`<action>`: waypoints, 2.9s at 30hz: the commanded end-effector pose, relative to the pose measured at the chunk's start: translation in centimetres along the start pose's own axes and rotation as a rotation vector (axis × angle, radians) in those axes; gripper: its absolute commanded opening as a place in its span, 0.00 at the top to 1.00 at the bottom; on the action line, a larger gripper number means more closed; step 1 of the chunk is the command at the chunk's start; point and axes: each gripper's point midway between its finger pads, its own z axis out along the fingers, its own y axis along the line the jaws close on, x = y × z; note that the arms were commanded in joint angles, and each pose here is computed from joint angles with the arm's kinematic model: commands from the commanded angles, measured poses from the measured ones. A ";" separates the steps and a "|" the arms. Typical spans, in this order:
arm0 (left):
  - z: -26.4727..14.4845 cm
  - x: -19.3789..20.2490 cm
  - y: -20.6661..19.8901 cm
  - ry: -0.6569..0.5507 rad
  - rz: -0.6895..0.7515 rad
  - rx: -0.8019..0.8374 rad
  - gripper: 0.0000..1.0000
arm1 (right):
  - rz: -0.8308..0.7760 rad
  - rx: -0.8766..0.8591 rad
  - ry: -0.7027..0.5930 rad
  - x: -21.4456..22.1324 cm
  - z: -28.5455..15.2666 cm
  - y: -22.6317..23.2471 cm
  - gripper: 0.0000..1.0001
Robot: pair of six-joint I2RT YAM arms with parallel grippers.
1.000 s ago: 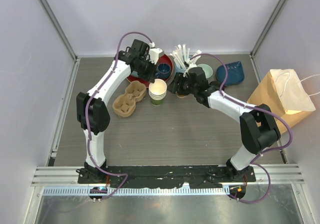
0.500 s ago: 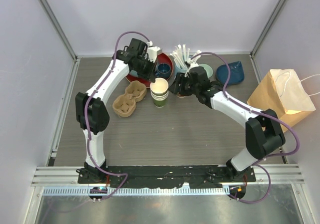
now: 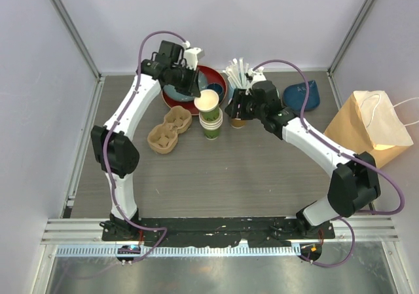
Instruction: Pack the takeout coffee
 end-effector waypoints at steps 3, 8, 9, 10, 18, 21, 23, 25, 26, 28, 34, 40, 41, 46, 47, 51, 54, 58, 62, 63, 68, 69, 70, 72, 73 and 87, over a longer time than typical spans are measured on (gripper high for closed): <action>-9.5 -5.9 -3.8 -0.237 0.077 0.020 1.00 | -0.076 0.018 -0.129 -5.0 -3.8 0.9 0.39; -13.6 -5.7 -6.5 -0.267 0.127 0.056 1.00 | -0.076 0.073 -0.156 -6.0 -4.9 -0.7 0.38; -13.7 -4.4 -6.9 -0.229 0.122 0.064 1.00 | -0.075 0.077 -0.157 -6.0 -5.0 -0.8 0.38; -13.9 -3.7 -7.4 -0.212 0.130 0.069 1.00 | -0.076 0.082 -0.162 -6.2 -5.4 -0.9 0.38; -10.9 8.0 -9.6 0.097 0.301 0.141 1.00 | -0.074 0.126 -0.177 -6.7 -6.8 -2.4 0.38; -8.8 11.3 -8.9 0.160 0.301 0.161 1.00 | -0.075 0.140 -0.176 -6.7 -7.0 -2.7 0.37; -7.4 12.3 -8.1 0.180 0.294 0.156 1.00 | -0.076 0.143 -0.172 -6.6 -7.1 -2.8 0.37; -6.2 12.6 -7.5 0.175 0.300 0.147 1.00 | -0.077 0.143 -0.168 -6.4 -7.2 -2.9 0.37; -5.6 12.9 -7.3 0.175 0.295 0.145 1.00 | -0.078 0.146 -0.168 -6.4 -7.2 -3.0 0.37; -3.7 13.7 -6.7 0.183 0.286 0.156 1.00 | -0.083 0.152 -0.166 -6.2 -7.4 -3.2 0.38; -0.6 14.7 -5.4 0.186 0.286 0.146 1.00 | -0.096 0.157 -0.157 -5.6 -7.3 -3.5 0.37; 0.7 14.9 -4.4 0.158 0.311 0.121 1.00 | -0.090 0.194 -0.142 -5.4 -6.7 -4.8 0.37; 0.9 14.9 -4.2 0.158 0.317 0.119 1.00 | -0.087 0.198 -0.142 -5.5 -6.6 -4.9 0.37; 1.4 15.1 -3.9 0.153 0.329 0.107 1.00 | -0.067 0.232 -0.139 -6.3 -5.6 -6.5 0.40; 1.4 15.0 -3.8 0.150 0.330 0.108 1.00 | -0.065 0.244 -0.120 -6.0 -4.9 -7.0 0.42; 1.2 14.6 -3.6 0.137 0.344 0.088 1.00 | -0.064 0.298 -0.107 -7.2 -2.7 -8.6 0.49; 1.0 14.3 -3.7 0.128 0.357 0.088 0.94 | -0.078 0.316 -0.082 -7.4 -0.8 -9.2 0.53; 1.0 14.4 -3.5 0.135 0.366 0.084 0.78 | -0.114 0.353 -0.038 -7.3 1.5 -10.4 0.59; 0.1 13.7 -3.8 0.133 0.363 0.094 0.58 | -0.144 0.344 0.019 -7.0 2.9 -10.5 0.65; -0.3 13.2 -3.7 0.124 0.357 0.087 0.56 | -0.149 0.350 0.033 -6.7 3.2 -10.6 0.65; -2.0 11.3 -3.5 0.082 0.317 0.057 0.48 | -0.173 0.364 0.082 -5.5 4.2 -11.5 0.65; -2.2 11.1 -3.3 0.078 0.313 0.052 0.47 | -0.174 0.350 0.094 -5.1 4.4 -11.4 0.65; -2.4 11.0 -3.3 0.076 0.309 0.052 0.47 | -0.175 0.349 0.117 -4.5 4.8 -11.6 0.66; -2.6 10.8 -3.1 0.071 0.304 0.047 0.47 | -0.176 0.338 0.132 -4.2 5.1 -11.5 0.67; -2.6 10.9 -2.9 0.073 0.300 0.046 0.47 | -0.179 0.337 0.141 -4.0 5.2 -11.4 0.68; -2.7 10.9 -2.4 0.077 0.290 0.044 0.47 | -0.219 0.309 0.175 -2.9 5.2 -10.2 0.69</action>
